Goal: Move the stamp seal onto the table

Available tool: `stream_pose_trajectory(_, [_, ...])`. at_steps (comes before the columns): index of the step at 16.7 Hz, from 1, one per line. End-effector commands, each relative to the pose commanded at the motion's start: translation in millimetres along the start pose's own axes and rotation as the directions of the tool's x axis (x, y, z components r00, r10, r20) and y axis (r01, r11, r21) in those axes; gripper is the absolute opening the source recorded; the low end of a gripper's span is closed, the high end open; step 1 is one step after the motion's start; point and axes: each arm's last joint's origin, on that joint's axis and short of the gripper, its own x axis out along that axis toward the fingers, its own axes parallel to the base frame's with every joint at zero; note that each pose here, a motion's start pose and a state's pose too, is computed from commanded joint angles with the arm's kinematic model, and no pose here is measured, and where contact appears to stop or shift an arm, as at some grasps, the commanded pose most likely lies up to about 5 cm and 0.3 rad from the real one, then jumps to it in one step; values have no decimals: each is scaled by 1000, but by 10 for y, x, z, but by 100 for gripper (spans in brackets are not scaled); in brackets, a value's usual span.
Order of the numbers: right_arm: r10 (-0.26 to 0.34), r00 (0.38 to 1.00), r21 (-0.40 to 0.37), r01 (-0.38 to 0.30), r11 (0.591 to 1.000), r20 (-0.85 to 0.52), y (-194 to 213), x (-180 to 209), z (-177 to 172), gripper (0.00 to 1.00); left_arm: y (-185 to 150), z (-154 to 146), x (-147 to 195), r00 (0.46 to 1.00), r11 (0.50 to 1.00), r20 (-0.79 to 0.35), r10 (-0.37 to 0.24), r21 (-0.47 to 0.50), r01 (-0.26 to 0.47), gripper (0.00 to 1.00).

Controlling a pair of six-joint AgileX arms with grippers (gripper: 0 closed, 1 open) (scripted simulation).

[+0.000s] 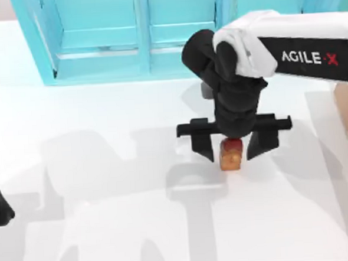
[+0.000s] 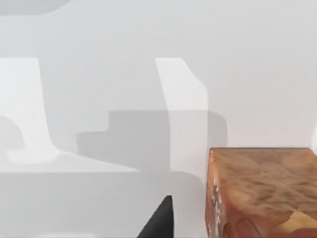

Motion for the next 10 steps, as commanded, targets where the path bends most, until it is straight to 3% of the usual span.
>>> stream_pose_trajectory(2, [0,1000,0,0,1000,0,0,0,0,100,0,0,0,1000,1000,0,0,0,0,100])
stream_pose_trajectory(10, [0,1000,2,0,1000,0,-7,-2,5,100,0,0,0,1000,1000,0,0,0,0,100])
